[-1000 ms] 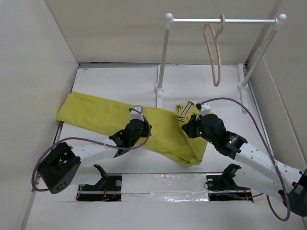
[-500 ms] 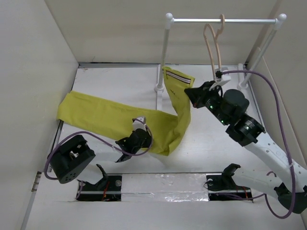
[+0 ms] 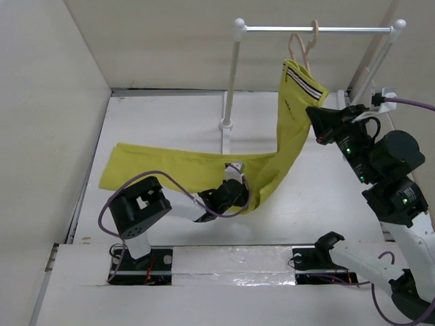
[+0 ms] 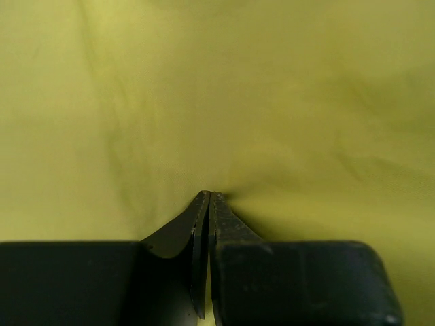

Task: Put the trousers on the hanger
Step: Fold the trousers at the center of the board.

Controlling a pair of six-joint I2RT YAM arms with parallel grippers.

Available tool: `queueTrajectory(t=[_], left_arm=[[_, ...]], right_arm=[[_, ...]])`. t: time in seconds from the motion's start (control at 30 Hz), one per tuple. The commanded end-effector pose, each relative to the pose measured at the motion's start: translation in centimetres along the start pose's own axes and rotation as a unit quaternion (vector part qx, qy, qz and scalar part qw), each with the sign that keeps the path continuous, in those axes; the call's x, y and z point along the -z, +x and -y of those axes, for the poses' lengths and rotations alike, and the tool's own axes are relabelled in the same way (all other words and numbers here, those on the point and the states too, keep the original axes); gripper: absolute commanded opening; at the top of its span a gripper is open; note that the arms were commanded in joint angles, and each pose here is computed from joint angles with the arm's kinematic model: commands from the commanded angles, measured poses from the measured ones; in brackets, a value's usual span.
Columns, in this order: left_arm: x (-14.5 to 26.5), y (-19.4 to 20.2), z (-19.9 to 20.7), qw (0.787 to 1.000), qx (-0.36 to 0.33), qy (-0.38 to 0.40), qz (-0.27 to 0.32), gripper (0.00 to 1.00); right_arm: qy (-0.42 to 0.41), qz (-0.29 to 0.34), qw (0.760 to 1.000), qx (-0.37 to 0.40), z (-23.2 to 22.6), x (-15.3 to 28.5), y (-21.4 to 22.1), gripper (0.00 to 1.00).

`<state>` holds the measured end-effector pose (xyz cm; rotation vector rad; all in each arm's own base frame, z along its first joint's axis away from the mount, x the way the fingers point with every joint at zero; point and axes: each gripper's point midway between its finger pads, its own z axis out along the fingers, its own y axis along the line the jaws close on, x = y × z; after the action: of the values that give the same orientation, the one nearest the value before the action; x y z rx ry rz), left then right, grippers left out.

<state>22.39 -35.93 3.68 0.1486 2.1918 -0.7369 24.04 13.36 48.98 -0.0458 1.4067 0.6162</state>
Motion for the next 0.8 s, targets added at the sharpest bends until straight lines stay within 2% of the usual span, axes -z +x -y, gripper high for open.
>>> queueTrajectory(t=[0.0, 0.1, 0.13, 0.17, 0.23, 0.27, 0.33, 0.43, 0.5, 0.53, 0.57, 0.6, 0.63, 0.67, 0.73, 0.77], left_arm=[[-0.8, -0.3, 5.3, 0.998, -0.020, 0.062, -0.004, 0.00], [-1.9, 0.1, 9.2, 0.993, -0.027, 0.113, -0.020, 0.00], [-2.3, 1.3, 10.3, 0.990, -0.035, 0.128, -0.037, 0.00], [-2.6, 0.5, 12.5, 0.988, -0.035, 0.149, -0.028, 0.00], [-3.9, 1.9, 13.3, 0.986, -0.054, 0.151, -0.046, 0.00], [-4.1, 1.4, 15.4, 0.982, -0.055, 0.173, -0.043, 0.00], [-5.0, 2.1, 15.8, 0.981, -0.062, 0.175, -0.057, 0.00], [-3.7, 0.1, 16.4, 0.982, -0.053, 0.179, -0.033, 0.00], [-3.1, -1.1, 13.1, 0.989, -0.044, 0.141, -0.015, 0.00], [-1.7, -4.2, 12.6, 0.989, -0.022, 0.143, 0.017, 0.02], [-1.1, -3.8, 9.8, 0.993, -0.018, 0.117, 0.017, 0.05], [-0.3, -4.7, 8.6, 0.994, -0.010, 0.107, 0.029, 0.09], [1.8, -7.3, 8.1, 0.992, 0.005, 0.108, 0.059, 0.15], [2.4, -7.4, 4.6, 0.995, 0.012, 0.069, 0.065, 0.16], [5.6, -10.1, 2.5, 0.993, 0.032, 0.053, 0.098, 0.16], [6.4, -10.4, -0.3, 0.993, 0.038, 0.022, 0.109, 0.16]], right_arm=[[-0.036, 0.108, 0.993, 0.012, -1.9, 2.3, -7.9, 0.00], [-0.041, 0.101, 0.994, 0.024, -2.1, 1.9, -8.2, 0.00], [-0.044, 0.097, 0.994, 0.027, -2.2, 1.8, -8.1, 0.00], [-0.049, 0.103, 0.993, 0.026, -2.5, 1.9, -8.7, 0.00], [-0.053, 0.101, 0.993, 0.029, -2.7, 1.4, -8.8, 0.00], [-0.058, 0.104, 0.992, 0.029, -3.0, 1.3, -9.1, 0.00], [-0.069, 0.088, 0.993, 0.029, -3.4, 0.0, -8.2, 0.00], [-0.099, 0.058, 0.993, 0.026, -4.4, -2.1, -6.3, 0.00], [-0.117, 0.044, 0.992, 0.021, -4.9, -3.3, -4.9, 0.00], [-0.120, 0.040, 0.992, 0.017, -4.9, -3.8, -4.4, 0.00], [-0.128, 0.036, 0.991, 0.009, -5.4, -4.8, -3.8, 0.00], [-0.136, 0.032, 0.990, 0.005, -5.8, -5.2, -3.3, 0.00], [-0.136, 0.028, 0.990, 0.003, -5.8, -5.8, -2.8, 0.00], [-0.140, 0.020, 0.990, 0.001, -6.1, -6.8, -2.0, 0.00], [-0.143, 0.012, 0.990, -0.001, -6.5, -7.9, -1.1, 0.00], [-0.151, 0.015, 0.988, -0.004, -7.1, -8.3, -1.0, 0.00]])
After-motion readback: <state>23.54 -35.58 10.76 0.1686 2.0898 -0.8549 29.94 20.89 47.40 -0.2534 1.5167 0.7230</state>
